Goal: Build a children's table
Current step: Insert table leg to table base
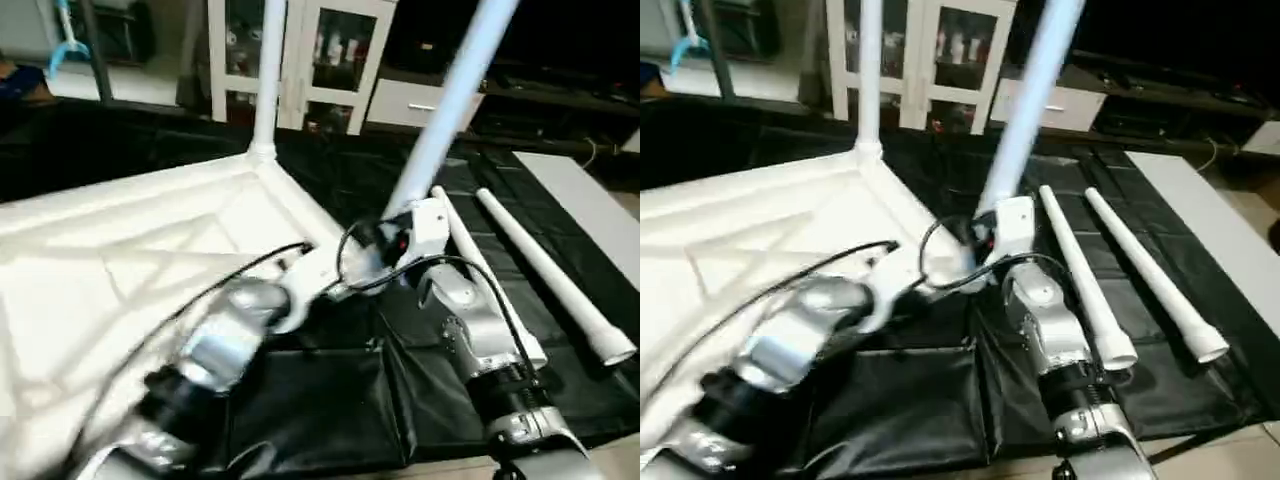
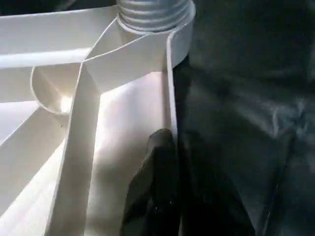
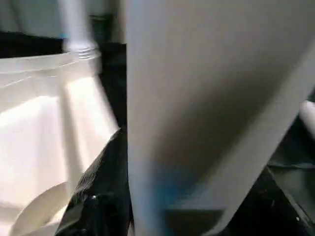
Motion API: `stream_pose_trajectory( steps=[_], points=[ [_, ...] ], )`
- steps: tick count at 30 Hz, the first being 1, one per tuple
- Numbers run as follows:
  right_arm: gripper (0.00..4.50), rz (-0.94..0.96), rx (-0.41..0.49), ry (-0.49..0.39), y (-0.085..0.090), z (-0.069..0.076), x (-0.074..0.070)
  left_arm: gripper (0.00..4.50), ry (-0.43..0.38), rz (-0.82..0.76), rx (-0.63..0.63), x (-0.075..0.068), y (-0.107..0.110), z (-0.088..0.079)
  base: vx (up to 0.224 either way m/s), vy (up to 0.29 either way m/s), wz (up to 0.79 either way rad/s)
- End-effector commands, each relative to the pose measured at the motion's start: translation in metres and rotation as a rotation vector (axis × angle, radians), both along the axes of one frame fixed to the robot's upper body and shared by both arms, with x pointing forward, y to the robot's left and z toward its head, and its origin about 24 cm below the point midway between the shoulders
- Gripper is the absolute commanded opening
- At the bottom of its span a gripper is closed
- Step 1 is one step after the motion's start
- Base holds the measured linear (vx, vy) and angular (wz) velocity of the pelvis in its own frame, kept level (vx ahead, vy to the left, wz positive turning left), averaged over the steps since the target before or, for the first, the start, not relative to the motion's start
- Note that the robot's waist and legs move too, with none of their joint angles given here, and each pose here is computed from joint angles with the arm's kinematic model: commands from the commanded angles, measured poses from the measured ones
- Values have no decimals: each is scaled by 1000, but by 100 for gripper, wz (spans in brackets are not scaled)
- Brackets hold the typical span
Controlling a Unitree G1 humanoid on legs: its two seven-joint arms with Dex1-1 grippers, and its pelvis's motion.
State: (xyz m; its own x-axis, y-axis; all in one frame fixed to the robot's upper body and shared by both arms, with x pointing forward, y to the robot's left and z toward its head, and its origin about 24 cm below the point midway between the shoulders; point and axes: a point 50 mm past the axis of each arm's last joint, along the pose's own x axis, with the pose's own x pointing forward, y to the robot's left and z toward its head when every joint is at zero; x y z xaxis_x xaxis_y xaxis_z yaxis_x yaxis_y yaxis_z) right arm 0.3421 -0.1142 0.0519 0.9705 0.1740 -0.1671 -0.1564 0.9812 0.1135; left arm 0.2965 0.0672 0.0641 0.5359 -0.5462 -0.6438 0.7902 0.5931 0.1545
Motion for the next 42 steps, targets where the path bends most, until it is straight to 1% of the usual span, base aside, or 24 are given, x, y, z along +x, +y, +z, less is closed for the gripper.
stream_pose_trajectory(
  steps=[1, 2, 7, 8, 9, 10, 14, 18, 19, 20, 21, 22, 23, 25, 26, 29, 30, 32, 34, 35, 36, 37, 38, 42],
  points=[
    [185, -450, -218, 376, -87, -77, -36, 0, -153, 77, -39, 16, 8, 41, 0, 0, 0],
    [185, -504, -228, 375, -86, -77, -36, 0, -158, 88, -49, 16, 5, 43, 0, 0, 0],
    [185, -544, -241, 348, -84, -75, -34, 0, -158, 86, -51, 15, 2, 43, 15, -22, 17],
    [185, -560, -226, 341, -78, -73, -32, 0, -150, 96, -35, 14, 4, 41, 47, -14, 18],
    [185, -559, -225, 341, -77, -73, -32, 0, -149, 96, -34, 14, 5, 41, 47, -14, 18],
    [185, -535, -207, 348, -72, -74, -30, 0, -145, 97, -16, 13, 9, 39, 0, 0, 0],
    [185, -509, -189, 341, -67, -72, -27, 0, -141, 98, -4, 13, 11, 38, 0, 0, 0],
    [185, -499, -172, 321, -61, -68, -24, 0, -146, 46, -23, 10, 6, 40, 0, 0, 0],
    [185, -487, -164, 311, -58, -66, -22, 0, -144, -13, -58, 6, 0, 42, 0, 0, 0],
    [185, -487, -164, 311, -58, -66, -22, 20, -144, -13, -58, 6, 0, 42, 0, 0, 0],
    [185, -472, -143, 300, -52, -63, -19, 32, -145, -135, -102, -1, -12, 44, 0, 0, 0],
    [185, -469, -137, 299, -51, -63, -19, 41, -146, -156, -103, -3, -14, 43, 0, 0, 0],
    [185, -467, -133, 298, -51, -63, -18, 43, -147, -169, -104, -3, -15, 43, 0, 0, 0],
    [185, -447, -96, 306, -45, -63, -18, 65, -91, -192, -127, -8, -18, 38, 0, 0, 0],
    [185, -437, -83, 311, -43, -63, -19, 78, -76, -188, -131, -9, -19, 36, 0, 0, 0],
    [185, -403, -29, 315, -37, -62, -18, 97, -53, -221, -117, -11, -20, 31, 0, 0, 0],
    [185, -403, -29, 315, -37, -62, -18, 110, -53, -221, -117, -11, -20, 31, 0, 0, 0],
    [185, -330, 27, 321, -26, -60, -18, 134, -42, -238, -81, -11, -16, 23, 0, 0, 0],
    [185, -265, 63, 322, -17, -58, -17, 134, -38, -241, -34, -10, -11, 16, 0, 0, 0],
    [185, -241, 82, 329, -13, -57, -18, 154, -56, -237, -12, -9, -10, 15, 0, 0, 0],
    [185, -241, 82, 329, -13, -57, -18, 154, -56, -237, -12, -9, -10, 15, 0, 0, 0],
    [185, -210, 95, 338, -6, -57, -18, 172, -89, -199, 14, -4, -6, 11, 0, 0, 0],
    [185, -200, 98, 339, -3, -56, -19, 174, -97, -184, 18, -3, -6, 10, 0, 0, 0],
    [185, -185, 93, 334, 1, -56, -20, 180, -97, -161, 12, -1, -6, 9, 0, 0, 0]
  ],
)
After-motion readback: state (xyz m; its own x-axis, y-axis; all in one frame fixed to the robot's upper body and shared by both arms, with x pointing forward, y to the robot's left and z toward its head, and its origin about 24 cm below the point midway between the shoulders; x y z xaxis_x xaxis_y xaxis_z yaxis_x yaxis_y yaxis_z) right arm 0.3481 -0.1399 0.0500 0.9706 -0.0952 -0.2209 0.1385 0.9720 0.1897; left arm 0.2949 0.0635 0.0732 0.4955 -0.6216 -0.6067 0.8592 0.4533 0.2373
